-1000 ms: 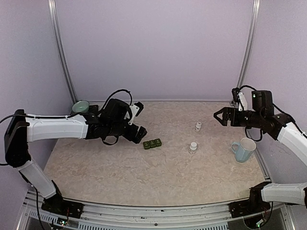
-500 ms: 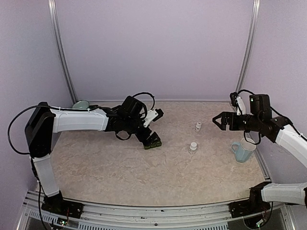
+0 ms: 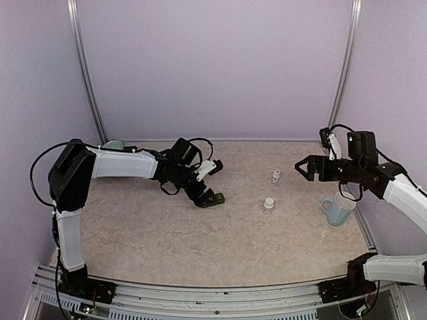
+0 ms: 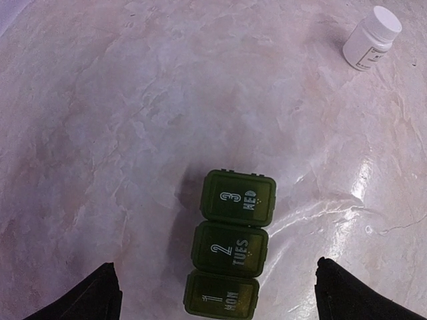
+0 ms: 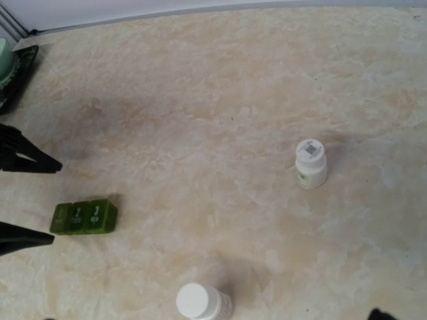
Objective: Sort the pills into containers
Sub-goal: Pick up the pill container from the center of the board.
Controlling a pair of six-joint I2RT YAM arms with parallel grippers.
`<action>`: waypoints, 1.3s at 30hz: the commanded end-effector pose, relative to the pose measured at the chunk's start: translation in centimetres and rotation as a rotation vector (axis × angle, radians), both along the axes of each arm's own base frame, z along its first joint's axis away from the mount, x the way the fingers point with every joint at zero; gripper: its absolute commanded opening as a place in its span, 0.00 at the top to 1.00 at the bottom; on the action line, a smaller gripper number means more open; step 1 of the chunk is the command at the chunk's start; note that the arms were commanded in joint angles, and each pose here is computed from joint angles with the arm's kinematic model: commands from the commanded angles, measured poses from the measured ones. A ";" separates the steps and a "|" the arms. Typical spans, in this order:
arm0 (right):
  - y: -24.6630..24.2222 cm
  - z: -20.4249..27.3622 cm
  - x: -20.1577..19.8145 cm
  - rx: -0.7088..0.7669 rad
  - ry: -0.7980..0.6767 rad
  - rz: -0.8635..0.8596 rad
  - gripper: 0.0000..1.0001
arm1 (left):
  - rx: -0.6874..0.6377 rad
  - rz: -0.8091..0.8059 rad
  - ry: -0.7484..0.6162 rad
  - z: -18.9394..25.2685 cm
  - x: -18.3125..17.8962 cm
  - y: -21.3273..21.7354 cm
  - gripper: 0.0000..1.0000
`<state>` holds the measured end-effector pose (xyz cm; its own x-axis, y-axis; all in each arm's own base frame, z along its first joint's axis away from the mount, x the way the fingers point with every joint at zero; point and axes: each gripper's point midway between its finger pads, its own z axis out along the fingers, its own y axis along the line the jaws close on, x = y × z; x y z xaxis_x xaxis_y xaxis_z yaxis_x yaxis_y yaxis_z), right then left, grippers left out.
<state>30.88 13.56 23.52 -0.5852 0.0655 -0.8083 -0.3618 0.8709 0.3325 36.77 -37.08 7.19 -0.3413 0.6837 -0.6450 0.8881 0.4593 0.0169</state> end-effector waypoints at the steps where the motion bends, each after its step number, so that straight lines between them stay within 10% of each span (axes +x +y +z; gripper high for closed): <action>1: 0.6 0.1 -0.1 0.014 -0.010 0.026 0.00 | 0.031 -0.036 -0.004 -1.1 -0.3 0.0 0.01; 22: 0.6 -0.4 -0.3 0.016 -0.002 0.026 0.00 | 0.094 -0.079 0.056 -5.0 -1.0 0.8 0.23; 39: 1.3 -0.3 -0.7 0.059 -0.006 0.062 0.00 | 0.049 -0.063 0.068 -3.2 -1.1 0.2 0.64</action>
<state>30.65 14.03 22.79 -0.5986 0.0644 -0.7984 -0.3776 0.8564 0.3522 35.52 -36.24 2.04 -0.3361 0.7655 -0.5487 0.9169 0.3992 -0.0048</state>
